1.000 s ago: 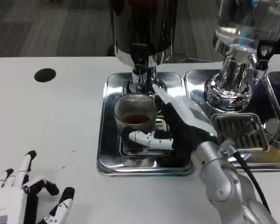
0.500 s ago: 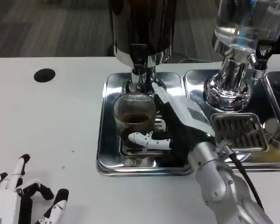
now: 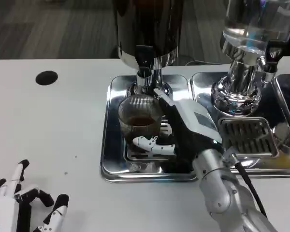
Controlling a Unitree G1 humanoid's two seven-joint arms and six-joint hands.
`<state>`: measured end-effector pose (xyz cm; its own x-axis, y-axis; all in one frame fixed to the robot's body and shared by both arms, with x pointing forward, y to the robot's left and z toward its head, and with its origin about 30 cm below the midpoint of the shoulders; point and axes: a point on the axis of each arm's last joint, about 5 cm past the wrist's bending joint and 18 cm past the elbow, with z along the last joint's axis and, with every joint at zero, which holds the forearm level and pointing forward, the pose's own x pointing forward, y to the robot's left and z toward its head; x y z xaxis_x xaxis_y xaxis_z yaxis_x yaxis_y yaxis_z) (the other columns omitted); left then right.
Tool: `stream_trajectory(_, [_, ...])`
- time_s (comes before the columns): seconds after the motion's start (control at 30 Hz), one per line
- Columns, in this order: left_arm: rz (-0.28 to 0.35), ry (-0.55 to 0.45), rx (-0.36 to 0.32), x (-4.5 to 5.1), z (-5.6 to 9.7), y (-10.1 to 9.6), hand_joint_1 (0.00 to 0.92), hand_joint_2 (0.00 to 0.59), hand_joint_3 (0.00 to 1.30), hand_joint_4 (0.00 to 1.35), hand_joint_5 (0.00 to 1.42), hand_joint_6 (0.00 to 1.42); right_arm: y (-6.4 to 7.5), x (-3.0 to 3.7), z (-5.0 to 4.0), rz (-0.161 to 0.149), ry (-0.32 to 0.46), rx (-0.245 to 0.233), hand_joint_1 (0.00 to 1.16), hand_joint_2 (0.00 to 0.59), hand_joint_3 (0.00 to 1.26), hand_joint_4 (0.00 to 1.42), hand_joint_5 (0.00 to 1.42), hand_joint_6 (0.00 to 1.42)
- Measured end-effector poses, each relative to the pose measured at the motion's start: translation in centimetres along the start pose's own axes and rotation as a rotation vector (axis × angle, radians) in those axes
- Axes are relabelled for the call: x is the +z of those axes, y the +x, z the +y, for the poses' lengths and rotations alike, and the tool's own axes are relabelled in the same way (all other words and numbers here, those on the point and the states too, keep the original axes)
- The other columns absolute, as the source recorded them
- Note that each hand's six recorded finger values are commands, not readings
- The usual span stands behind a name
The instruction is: Grasp the cup under the faucet to collect the drink, then remove the cup.
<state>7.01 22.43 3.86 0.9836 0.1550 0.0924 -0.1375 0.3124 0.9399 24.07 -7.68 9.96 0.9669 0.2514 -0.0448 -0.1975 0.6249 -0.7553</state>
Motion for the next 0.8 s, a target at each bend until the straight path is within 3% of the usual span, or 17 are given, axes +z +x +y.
stream_trajectory(0.8, [-0.003, -0.005, 0.01, 0.09, -0.12, 0.36, 0.0, 0.281, 0.73, 0.09, 0.22, 0.16, 0.45, -0.04, 0.32, -0.017, -0.003, -0.054, 0.77, 0.193, 0.47, 0.51, 0.45, 0.5])
